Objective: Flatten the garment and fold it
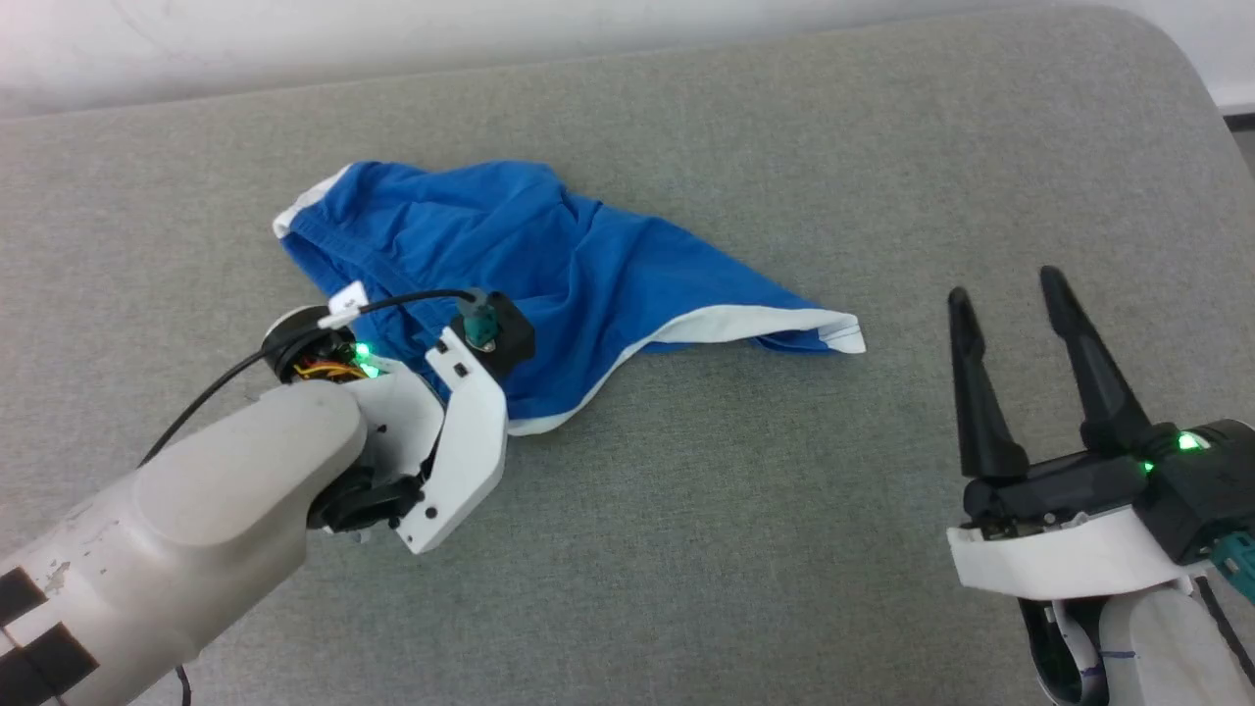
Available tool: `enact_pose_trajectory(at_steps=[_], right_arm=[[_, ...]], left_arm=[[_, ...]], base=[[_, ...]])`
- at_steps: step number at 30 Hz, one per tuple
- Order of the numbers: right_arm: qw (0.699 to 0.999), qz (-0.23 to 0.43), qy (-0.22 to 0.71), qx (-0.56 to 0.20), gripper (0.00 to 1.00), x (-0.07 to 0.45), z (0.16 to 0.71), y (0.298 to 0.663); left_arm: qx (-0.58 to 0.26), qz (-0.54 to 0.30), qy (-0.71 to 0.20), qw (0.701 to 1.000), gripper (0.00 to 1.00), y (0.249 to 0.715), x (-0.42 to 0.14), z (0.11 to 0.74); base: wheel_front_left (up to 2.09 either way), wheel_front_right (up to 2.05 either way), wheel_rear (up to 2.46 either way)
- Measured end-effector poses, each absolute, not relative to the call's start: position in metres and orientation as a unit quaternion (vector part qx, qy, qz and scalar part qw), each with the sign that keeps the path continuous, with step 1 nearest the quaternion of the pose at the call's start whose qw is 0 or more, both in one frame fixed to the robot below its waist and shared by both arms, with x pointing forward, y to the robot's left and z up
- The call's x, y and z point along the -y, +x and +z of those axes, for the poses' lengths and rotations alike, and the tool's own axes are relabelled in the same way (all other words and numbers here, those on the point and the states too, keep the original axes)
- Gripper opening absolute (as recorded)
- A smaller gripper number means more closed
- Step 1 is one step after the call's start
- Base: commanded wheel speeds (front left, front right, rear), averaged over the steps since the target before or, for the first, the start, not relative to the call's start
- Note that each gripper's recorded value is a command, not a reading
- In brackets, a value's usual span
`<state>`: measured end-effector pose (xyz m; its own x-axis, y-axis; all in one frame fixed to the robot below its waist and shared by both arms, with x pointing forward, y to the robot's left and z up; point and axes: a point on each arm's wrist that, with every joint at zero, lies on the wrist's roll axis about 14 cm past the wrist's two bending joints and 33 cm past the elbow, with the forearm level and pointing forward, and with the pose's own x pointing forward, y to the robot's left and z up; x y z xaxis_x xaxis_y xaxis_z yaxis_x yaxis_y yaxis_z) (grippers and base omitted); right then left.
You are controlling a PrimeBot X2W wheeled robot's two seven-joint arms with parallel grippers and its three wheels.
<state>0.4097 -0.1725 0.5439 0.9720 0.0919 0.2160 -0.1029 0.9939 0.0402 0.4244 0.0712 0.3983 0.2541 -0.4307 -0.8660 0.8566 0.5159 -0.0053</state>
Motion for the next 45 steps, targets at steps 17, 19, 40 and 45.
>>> enact_pose_trajectory(at_steps=[17, 19, 40, 45], right_arm=[[0.955, 0.239, -0.175, 0.005, 1.00, 0.152, 0.522, 0.434], [0.939, 0.278, -0.195, -0.060, 1.00, 0.142, 0.501, 0.431], [0.795, 0.403, -0.280, -0.356, 1.00, 0.099, 0.381, 0.430], [0.793, 0.420, -0.271, -0.347, 0.00, 0.086, 0.378, 0.429]], left_arm=[[-0.356, -0.352, 0.167, 0.849, 0.00, 0.424, -0.131, 0.432], [-0.357, -0.348, 0.159, 0.852, 0.00, 0.419, -0.134, 0.431], [-0.352, -0.331, 0.123, 0.867, 0.00, 0.431, -0.137, 0.414], [-0.352, -0.323, 0.119, 0.871, 0.00, 0.434, -0.143, 0.411]], base=[[0.00, 0.00, 0.00], [0.00, 0.00, 0.00], [0.00, 0.00, 0.00], [0.00, 0.00, 0.00]])
